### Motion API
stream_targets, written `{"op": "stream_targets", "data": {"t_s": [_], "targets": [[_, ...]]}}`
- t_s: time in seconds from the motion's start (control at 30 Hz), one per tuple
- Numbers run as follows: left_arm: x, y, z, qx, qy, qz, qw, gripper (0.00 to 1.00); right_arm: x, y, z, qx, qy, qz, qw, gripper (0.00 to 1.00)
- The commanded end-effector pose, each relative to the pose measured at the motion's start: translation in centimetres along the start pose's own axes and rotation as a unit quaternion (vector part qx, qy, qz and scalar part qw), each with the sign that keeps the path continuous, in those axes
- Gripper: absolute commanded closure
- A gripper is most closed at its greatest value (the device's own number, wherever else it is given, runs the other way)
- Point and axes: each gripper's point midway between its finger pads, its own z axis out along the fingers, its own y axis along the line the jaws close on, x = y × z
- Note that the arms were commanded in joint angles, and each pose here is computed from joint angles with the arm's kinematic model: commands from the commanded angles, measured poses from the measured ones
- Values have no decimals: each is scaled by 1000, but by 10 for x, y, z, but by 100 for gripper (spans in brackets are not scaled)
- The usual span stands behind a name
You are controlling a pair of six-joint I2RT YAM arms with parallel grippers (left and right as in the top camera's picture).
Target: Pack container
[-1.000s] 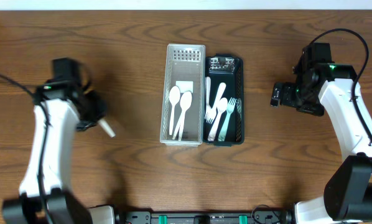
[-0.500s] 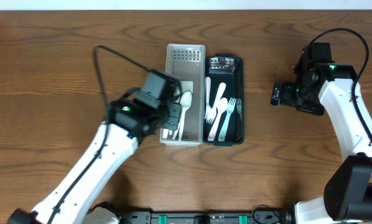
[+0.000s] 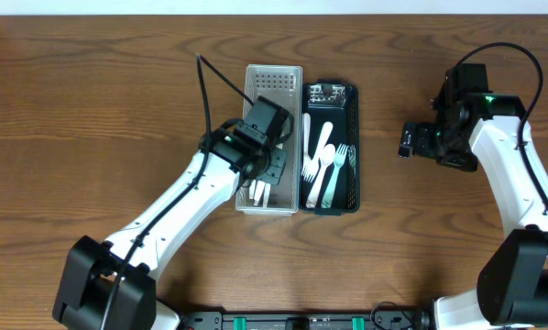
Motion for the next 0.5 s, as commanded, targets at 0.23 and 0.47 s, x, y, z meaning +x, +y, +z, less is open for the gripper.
{"op": "stream_targets", "data": {"t_s": [0.23,0.47], "targets": [[-31,60,-48,-41,-36,-62,997,0,-4,-4,3,0,-4,-1,1000,1],[-38,141,-70,-83,-77,-168,979,2,-24,20,1,-21,-52,-33,998,1]]}}
